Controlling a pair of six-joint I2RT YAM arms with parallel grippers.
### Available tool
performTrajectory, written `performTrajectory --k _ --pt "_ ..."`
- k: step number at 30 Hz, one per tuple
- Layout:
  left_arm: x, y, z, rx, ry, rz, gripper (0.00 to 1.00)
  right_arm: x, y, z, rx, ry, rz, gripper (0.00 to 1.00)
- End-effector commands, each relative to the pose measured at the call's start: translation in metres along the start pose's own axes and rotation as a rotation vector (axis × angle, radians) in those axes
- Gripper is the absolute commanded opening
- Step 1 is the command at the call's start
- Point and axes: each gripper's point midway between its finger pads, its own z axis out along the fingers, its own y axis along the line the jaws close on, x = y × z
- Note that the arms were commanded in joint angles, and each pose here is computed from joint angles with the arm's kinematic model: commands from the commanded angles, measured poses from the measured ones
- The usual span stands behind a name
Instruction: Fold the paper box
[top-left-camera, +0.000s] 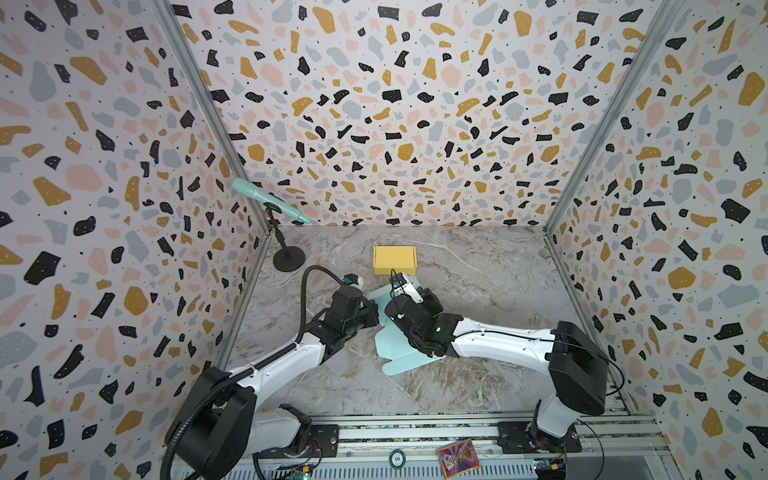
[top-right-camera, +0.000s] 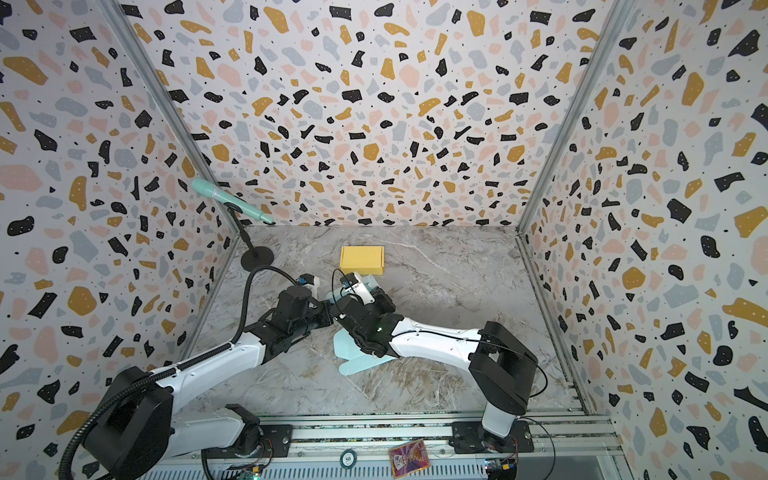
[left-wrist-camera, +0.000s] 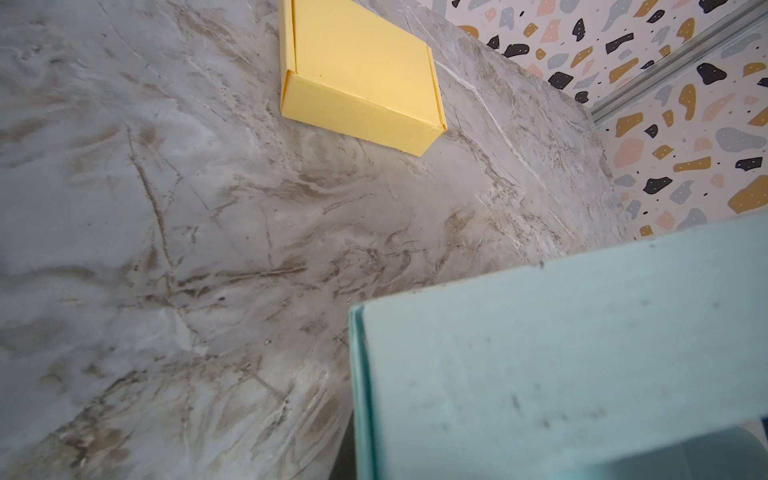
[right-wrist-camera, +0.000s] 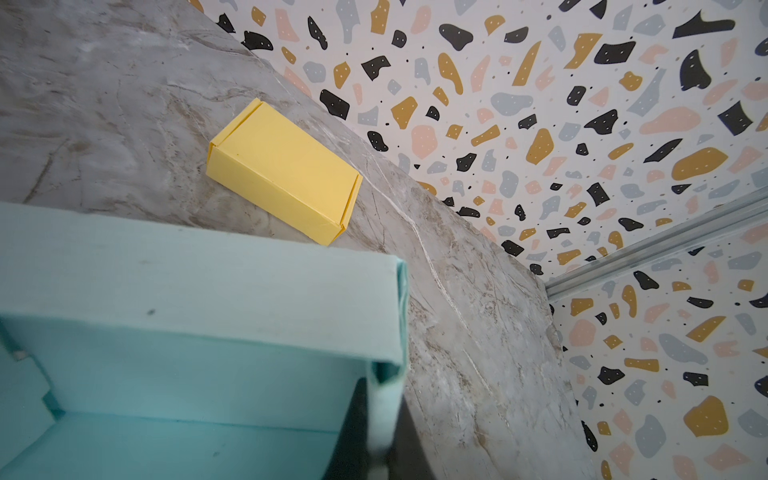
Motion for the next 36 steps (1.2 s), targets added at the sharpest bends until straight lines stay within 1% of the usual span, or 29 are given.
performTrajectory --k 1,4,5,9,11,16,18,20,26,32,36 --pt "-0.026 -0.055 -0.009 0.197 -0.087 0.043 0.0 -0.006 0.011 0.002 -0.036 -0.017 -0.011 0.0" --pt "-0.022 -0.054 -0.009 0.194 -0.08 0.038 0.0 -0.006 0.007 0.003 -0.019 -0.017 -0.008 0.0" --pt "-0.027 -0.059 -0.01 0.212 -0.102 0.038 0.0 -0.007 0.007 0.003 -0.019 -0.018 -0.008 0.01" --pt "-0.028 -0.062 -0.011 0.22 -0.112 0.034 0.0 -0.009 0.005 0.001 -0.015 -0.023 0.006 0.09" --pt "-0.028 -0.063 -0.011 0.223 -0.115 0.032 0.0 -0.008 0.003 0.001 -0.013 -0.026 0.011 0.11" --pt "-0.027 -0.063 -0.01 0.223 -0.112 0.034 0.0 -0.005 0.001 0.003 -0.004 -0.023 0.015 0.12" --pt "-0.027 -0.063 -0.01 0.222 -0.112 0.033 0.0 -0.005 0.001 0.003 -0.004 -0.026 0.017 0.08" --pt "-0.027 -0.063 -0.01 0.223 -0.112 0.035 0.0 -0.006 0.001 0.003 -0.006 -0.029 0.017 0.05" --pt "-0.029 -0.066 -0.011 0.227 -0.119 0.031 0.0 -0.008 -0.003 0.003 0.005 -0.036 0.018 0.05" --pt "-0.031 -0.065 -0.01 0.218 -0.124 0.026 0.0 -0.013 -0.011 -0.005 0.003 -0.054 0.047 0.14" --pt "-0.031 -0.063 -0.008 0.207 -0.126 0.024 0.0 -0.02 -0.015 -0.017 -0.02 -0.083 0.08 0.21"
